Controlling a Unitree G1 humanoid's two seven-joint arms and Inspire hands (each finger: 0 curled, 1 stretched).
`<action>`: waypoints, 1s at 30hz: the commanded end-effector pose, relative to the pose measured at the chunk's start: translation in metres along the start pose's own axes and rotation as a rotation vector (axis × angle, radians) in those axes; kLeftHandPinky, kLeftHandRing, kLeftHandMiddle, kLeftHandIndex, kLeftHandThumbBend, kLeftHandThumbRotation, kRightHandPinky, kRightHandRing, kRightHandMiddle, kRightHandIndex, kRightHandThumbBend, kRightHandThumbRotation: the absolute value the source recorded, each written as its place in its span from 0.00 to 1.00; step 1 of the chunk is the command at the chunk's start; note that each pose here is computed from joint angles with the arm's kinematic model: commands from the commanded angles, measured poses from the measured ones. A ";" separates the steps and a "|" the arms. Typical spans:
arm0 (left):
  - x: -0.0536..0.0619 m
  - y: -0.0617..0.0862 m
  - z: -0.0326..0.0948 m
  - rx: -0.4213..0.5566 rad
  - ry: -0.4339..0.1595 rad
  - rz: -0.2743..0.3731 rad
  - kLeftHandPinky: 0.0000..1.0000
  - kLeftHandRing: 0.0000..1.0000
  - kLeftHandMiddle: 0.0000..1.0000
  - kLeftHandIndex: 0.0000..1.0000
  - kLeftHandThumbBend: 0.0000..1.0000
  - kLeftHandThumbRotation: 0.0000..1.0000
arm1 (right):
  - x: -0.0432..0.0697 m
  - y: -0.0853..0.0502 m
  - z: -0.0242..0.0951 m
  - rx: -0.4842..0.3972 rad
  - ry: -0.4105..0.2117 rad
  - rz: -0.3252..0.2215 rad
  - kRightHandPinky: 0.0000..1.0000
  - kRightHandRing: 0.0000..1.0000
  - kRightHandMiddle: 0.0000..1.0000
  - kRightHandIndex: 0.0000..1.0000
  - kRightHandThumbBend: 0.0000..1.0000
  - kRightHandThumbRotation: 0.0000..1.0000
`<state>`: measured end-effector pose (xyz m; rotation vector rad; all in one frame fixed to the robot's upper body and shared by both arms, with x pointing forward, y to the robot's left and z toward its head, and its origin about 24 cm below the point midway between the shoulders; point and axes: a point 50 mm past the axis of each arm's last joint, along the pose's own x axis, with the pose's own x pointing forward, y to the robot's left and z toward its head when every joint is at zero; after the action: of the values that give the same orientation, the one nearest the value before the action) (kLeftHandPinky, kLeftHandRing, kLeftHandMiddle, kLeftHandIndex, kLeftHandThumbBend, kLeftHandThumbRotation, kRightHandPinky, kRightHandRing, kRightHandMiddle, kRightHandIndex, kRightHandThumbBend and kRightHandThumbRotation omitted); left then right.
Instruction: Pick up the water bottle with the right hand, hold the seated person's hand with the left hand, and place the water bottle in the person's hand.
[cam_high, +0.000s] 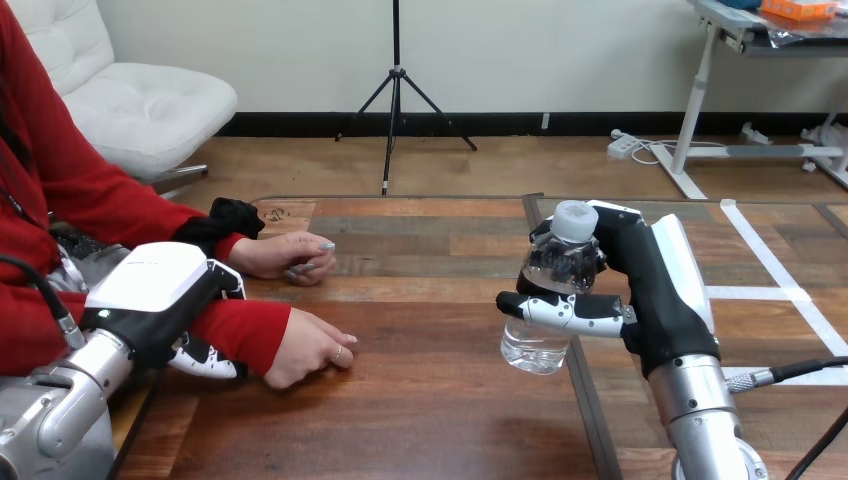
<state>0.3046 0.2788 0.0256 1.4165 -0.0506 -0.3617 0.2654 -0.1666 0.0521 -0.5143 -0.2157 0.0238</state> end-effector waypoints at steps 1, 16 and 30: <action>0.016 0.019 0.014 -0.056 -0.053 0.105 0.26 0.34 0.42 0.45 0.71 0.17 | 0.022 -0.008 0.029 0.029 -0.124 -0.047 0.33 0.39 0.46 0.50 0.81 0.00; 0.014 0.021 0.015 -0.099 -0.063 0.125 0.24 0.32 0.40 0.42 0.71 0.18 | 0.024 -0.007 0.031 0.027 -0.131 -0.042 0.34 0.39 0.46 0.50 0.82 0.00; 0.013 0.022 0.017 -0.110 -0.081 0.137 0.23 0.30 0.39 0.41 0.70 0.16 | 0.026 -0.006 0.031 0.025 -0.133 -0.038 0.33 0.39 0.46 0.50 0.82 0.00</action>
<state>0.3001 0.2810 0.0241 1.3435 -0.0387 -0.3391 0.2659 -0.1634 0.0507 -0.5041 -0.2026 0.0329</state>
